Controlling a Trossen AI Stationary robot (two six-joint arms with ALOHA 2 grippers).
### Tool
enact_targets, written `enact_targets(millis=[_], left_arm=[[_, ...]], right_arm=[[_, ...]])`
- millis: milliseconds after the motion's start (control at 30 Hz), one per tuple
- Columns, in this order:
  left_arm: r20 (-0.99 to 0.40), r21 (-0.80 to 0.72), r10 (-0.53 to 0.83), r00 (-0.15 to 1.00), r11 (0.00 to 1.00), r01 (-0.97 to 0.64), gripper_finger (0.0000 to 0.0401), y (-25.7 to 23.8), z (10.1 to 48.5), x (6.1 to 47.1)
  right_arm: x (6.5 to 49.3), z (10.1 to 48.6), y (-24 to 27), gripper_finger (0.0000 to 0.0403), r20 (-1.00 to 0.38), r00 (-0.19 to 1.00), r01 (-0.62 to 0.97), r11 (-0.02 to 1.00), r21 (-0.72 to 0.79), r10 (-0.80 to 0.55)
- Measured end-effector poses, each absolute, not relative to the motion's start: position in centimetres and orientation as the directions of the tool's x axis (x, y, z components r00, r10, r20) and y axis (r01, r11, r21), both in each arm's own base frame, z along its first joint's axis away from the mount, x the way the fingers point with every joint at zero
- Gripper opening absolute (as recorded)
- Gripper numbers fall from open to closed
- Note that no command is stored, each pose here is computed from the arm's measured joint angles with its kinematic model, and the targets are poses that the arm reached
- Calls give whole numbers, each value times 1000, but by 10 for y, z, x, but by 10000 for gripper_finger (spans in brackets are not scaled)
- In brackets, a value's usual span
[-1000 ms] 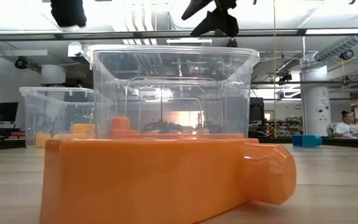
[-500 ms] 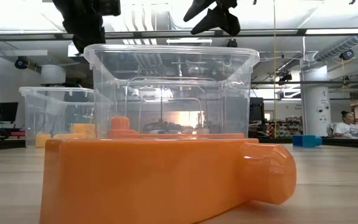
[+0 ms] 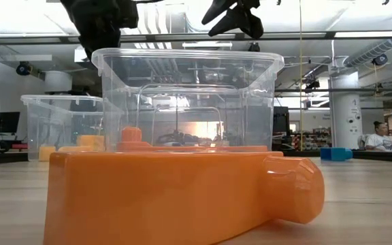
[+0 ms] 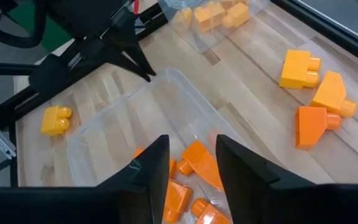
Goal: Sort blocks
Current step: Put the yellow game piece into the top left transparent bin
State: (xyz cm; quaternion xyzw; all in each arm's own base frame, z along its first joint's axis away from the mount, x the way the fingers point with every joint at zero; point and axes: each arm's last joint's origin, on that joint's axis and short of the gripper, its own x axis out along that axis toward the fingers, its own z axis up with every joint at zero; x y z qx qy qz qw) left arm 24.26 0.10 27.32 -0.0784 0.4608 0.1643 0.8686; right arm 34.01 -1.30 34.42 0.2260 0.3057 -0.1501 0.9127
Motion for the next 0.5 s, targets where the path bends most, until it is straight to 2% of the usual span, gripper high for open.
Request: enact_targets(millis=[500], left_arm=[[-831,46,245,500,925,-378,0,16,268,242]], right_arm=[[340,344,-13,109,-625,768,411,854,319,-136]])
